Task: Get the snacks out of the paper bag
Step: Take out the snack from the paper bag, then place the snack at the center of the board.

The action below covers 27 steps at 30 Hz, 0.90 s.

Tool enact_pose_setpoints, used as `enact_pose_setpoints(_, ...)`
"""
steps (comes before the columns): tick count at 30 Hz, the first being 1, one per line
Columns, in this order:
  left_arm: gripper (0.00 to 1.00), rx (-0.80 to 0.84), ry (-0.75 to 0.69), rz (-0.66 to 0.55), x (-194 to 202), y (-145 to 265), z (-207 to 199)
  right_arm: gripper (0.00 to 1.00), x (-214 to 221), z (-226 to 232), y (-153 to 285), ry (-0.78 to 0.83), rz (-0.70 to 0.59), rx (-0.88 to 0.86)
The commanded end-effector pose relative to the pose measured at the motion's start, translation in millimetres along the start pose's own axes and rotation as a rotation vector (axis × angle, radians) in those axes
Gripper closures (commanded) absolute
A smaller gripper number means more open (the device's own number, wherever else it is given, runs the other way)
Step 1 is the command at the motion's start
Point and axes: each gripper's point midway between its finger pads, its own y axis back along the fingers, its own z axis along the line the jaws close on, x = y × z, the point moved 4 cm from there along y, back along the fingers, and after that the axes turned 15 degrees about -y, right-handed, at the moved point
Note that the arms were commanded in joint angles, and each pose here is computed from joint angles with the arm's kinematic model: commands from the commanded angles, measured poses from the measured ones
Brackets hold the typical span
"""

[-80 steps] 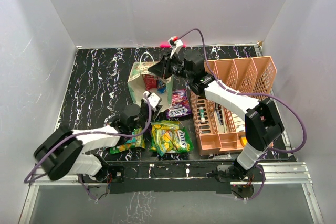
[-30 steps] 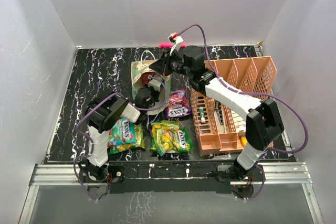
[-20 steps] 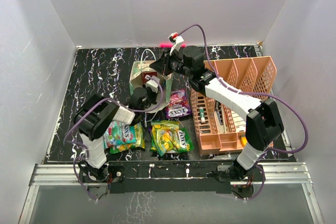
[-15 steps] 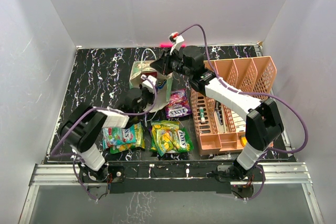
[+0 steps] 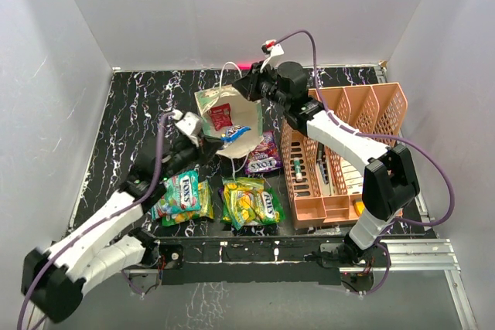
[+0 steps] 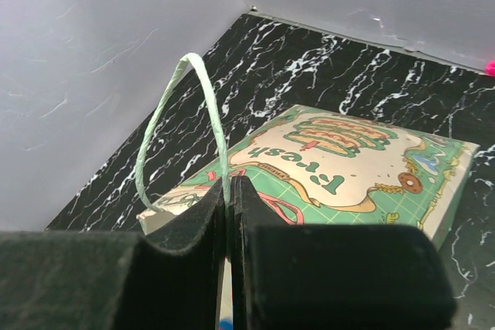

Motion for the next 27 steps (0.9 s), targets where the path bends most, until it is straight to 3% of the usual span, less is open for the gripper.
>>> enact_pose_setpoints(1,1.00,0.046,0.054,-0.041,-57,62,-15,0.93,-35,9,0,0.022,-0.104,-0.005)
enact_pose_setpoints(5,1.00,-0.101,0.017,-0.019,-94,100,3,0.93,-37,8,2,0.013,-0.105,-0.006)
enact_pose_setpoints(8,1.00,-0.307,0.020,0.048,-105,116,31,0.93,-37,10,3,0.004,-0.101,-0.012)
enact_pose_setpoints(11,1.00,-0.607,-0.006,0.116,-99,129,70,0.93,-36,11,5,-0.002,-0.100,-0.017)
enact_pose_setpoints(13,1.00,-0.700,-0.052,0.147,-91,126,84,0.93,-36,12,6,-0.005,-0.099,-0.019)
enact_pose_setpoints(15,1.00,-0.707,-0.128,0.166,-82,110,91,0.93,-36,12,7,0.001,-0.095,-0.017)
enact_pose_setpoints(18,1.00,-0.749,-0.133,0.187,-64,87,107,0.93,-38,12,11,0.014,-0.098,-0.005)
enact_pose_setpoints(23,1.00,-0.752,0.038,0.211,-10,58,139,0.93,-41,14,15,0.017,-0.104,-0.006)
enact_pose_setpoints(27,1.00,-0.717,0.177,0.331,51,41,145,0.93,-40,13,13,0.011,-0.100,-0.008)
